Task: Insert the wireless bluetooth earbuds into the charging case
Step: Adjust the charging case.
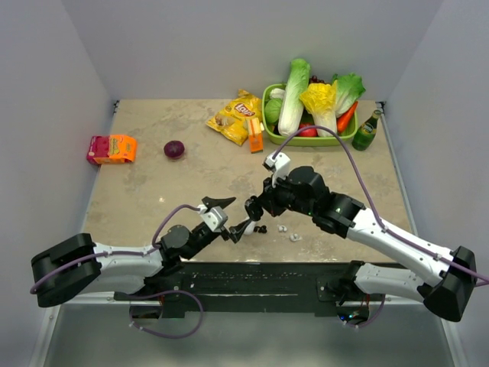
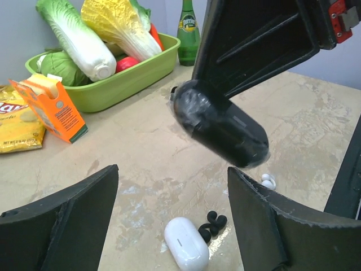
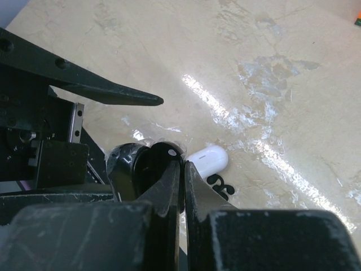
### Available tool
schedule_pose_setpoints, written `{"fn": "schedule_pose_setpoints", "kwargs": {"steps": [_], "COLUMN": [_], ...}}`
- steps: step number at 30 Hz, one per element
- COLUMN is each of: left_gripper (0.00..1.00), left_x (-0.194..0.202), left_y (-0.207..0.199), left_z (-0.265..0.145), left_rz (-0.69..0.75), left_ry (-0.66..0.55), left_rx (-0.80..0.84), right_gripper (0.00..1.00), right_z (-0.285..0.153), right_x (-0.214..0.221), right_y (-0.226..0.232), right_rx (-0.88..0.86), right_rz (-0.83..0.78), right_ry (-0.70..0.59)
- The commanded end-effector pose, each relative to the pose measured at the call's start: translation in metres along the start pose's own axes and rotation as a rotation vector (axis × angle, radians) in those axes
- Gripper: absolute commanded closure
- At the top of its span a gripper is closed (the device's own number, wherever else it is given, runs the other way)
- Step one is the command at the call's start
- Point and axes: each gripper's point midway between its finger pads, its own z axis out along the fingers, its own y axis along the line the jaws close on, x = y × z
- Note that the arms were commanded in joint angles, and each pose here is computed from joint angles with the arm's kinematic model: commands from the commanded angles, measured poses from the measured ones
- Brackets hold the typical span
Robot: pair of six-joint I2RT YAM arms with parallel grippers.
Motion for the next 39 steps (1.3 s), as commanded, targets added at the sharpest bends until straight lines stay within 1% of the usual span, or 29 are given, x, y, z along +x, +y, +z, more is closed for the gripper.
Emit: {"fn": "schedule_pose_setpoints", "kwargs": {"steps": [1,2,3,6,7,9,10,12,13,14,15,16,18,19,21,22,23,29,30,32,33,39], "left_gripper": [0.18,0.18,0.18,0.17,0.16,0.16,0.15,0.11,0.08,0.07,0.02,0.00,0.00,0.00,0.00,0.00,0.00,0.00,0.00,0.00,0.00,0.00], "left_x": [-0.011,-0.009,-0.012,-0.014,-0.009,-0.016,-0.009,-0.020,-0.016,-0.020,-0.026,-0.021,-0.025,-0.027,-0.030,-0.032,-0.034,-0.042,-0.037,-0.045,-0.042,-0.053], "left_y": [0.006,0.006,0.006,0.005,0.004,-0.002,-0.005,-0.012,-0.014,-0.015,-0.016,-0.017,-0.020,-0.020,-0.020,-0.022,-0.028,-0.041,-0.041,-0.040,-0.039,-0.036], "left_z": [0.002,0.000,-0.001,-0.004,-0.005,-0.004,-0.006,-0.004,-0.006,-0.005,-0.006,-0.007,-0.009,-0.009,-0.010,-0.010,-0.011,0.001,0.003,0.009,0.012,0.022], "left_rz": [-0.037,-0.036,-0.076,-0.120,-0.129,-0.172,-0.177,-0.222,-0.234,-0.251,-0.280,-0.286,-0.320,-0.337,-0.365,-0.367,-0.367,-0.358,-0.355,-0.352,-0.345,-0.306], "left_ry": [-0.035,-0.030,-0.040,-0.036,-0.008,-0.010,0.030,0.024,0.053,0.053,0.049,0.078,0.082,0.081,0.081,0.082,0.082,0.109,0.126,0.118,0.129,0.088], "left_rx": [-0.036,-0.037,-0.040,-0.041,-0.038,-0.015,-0.005,0.031,0.039,0.044,0.045,0.047,0.064,0.062,0.066,0.086,0.128,0.248,0.255,0.277,0.274,0.274], "right_gripper": [1.00,1.00,1.00,1.00,1.00,1.00,1.00,1.00,1.00,1.00,1.00,1.00,1.00,1.00,1.00,1.00,1.00,1.00,1.00,1.00,1.00,1.00], "right_z": [-0.013,-0.014,-0.016,-0.020,-0.020,-0.025,-0.027,-0.032,-0.034,-0.037,-0.038,-0.040,-0.043,-0.048,-0.050,-0.053,-0.057,-0.066,-0.066,-0.067,-0.068,-0.067], "right_x": [-0.030,-0.031,-0.033,-0.038,-0.039,-0.043,-0.044,-0.044,-0.046,-0.048,-0.047,-0.049,-0.047,-0.051,-0.047,-0.050,-0.049,-0.054,-0.053,-0.054,-0.054,-0.053], "right_y": [-0.002,-0.006,-0.006,-0.012,-0.014,-0.017,-0.018,-0.014,-0.019,-0.019,-0.014,-0.018,-0.013,-0.018,-0.009,-0.009,-0.014,-0.001,0.001,0.005,0.006,0.011], "right_rx": [0.035,0.063,0.069,0.127,0.146,0.204,0.225,0.259,0.304,0.323,0.324,0.368,0.390,0.454,0.490,0.514,0.576,0.632,0.632,0.624,0.619,0.598], "right_rz": [-0.034,-0.041,-0.045,-0.073,-0.082,-0.115,-0.131,-0.181,-0.195,-0.215,-0.236,-0.251,-0.307,-0.326,-0.406,-0.425,-0.463,-0.591,-0.601,-0.610,-0.613,-0.610], "right_ry": [-0.090,-0.092,-0.098,-0.108,-0.107,-0.113,-0.113,-0.105,-0.108,-0.111,-0.107,-0.114,-0.109,-0.121,-0.112,-0.115,-0.102,-0.120,-0.121,-0.124,-0.127,-0.135]}}
